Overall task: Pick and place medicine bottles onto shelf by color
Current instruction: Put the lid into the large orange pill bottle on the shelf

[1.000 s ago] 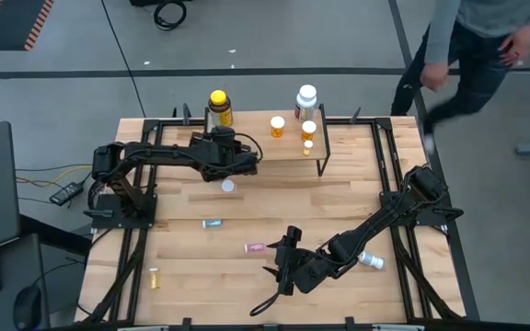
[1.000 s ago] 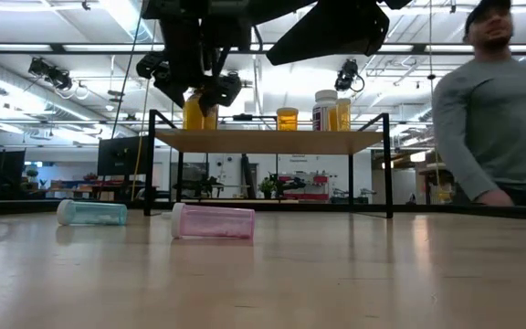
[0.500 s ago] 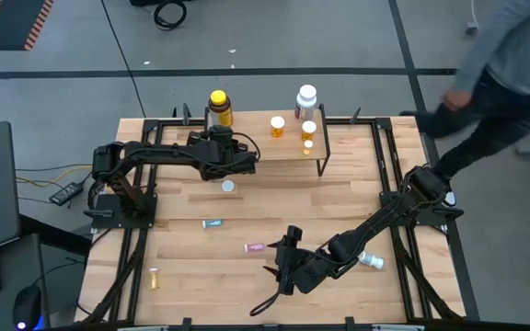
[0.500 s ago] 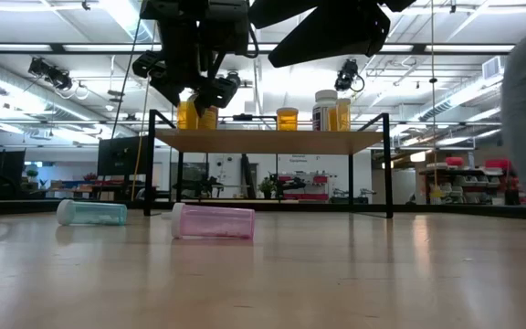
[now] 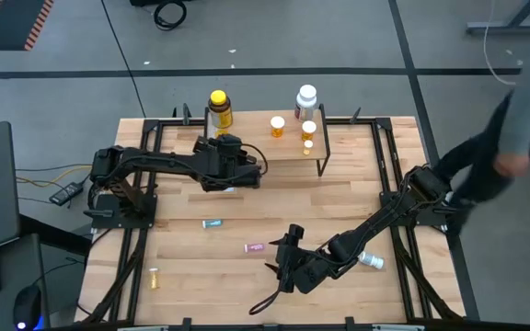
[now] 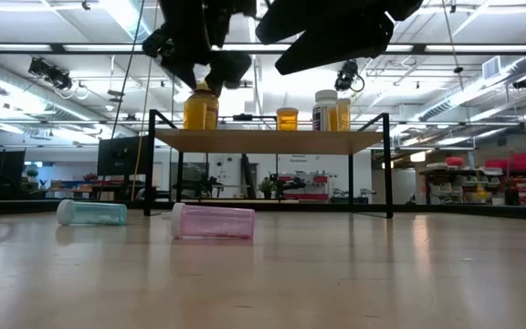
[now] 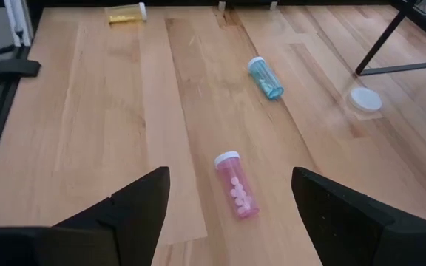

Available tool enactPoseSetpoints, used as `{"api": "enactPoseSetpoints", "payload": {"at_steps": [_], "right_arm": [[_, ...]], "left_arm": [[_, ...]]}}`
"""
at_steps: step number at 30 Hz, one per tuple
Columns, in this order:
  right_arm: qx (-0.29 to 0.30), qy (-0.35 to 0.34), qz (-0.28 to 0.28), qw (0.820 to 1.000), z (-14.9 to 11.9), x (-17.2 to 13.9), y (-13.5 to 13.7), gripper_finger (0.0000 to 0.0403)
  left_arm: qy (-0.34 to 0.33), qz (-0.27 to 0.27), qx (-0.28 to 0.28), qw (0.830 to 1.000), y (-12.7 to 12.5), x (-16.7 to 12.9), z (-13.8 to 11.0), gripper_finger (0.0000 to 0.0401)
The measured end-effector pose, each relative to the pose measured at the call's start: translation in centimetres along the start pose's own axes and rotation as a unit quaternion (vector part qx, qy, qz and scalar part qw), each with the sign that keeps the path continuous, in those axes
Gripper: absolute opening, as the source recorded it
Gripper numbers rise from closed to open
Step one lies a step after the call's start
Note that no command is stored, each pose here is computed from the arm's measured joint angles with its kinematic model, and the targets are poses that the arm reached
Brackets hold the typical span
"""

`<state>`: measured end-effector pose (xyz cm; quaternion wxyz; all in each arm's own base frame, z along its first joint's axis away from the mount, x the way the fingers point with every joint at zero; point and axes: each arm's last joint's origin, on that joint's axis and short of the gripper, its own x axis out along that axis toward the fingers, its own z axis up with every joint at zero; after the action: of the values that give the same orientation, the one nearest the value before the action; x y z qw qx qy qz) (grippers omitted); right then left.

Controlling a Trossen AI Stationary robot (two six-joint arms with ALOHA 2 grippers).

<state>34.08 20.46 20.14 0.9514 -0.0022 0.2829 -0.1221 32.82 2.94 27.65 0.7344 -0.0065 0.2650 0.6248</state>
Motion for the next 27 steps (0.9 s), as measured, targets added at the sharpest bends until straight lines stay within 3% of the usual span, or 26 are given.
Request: {"api": "enactPoseSetpoints", "payload": {"at_steps": [6, 18, 27], "right_arm": [[-0.003, 0.001, -0.009, 1.000, -0.1, 0.0, -0.1, 0.0293], [-0.002, 0.013, -0.035, 0.999, -0.6, 0.0, -0.4, 0.0293], [0.019, 0.034, -0.067, 0.997, -1.9, 0.3, -0.9, 0.0293]], "left_arm": [[-0.014, -0.025, 0.024, 0.999, -0.1, -2.7, 0.4, 0.0250], [-0.049, -0.099, 0.136, 0.985, -0.1, -9.5, -2.9, 0.0239], [-0.016, -0.212, 0.112, 0.971, 0.3, -15.4, -7.1, 0.0224]]}}
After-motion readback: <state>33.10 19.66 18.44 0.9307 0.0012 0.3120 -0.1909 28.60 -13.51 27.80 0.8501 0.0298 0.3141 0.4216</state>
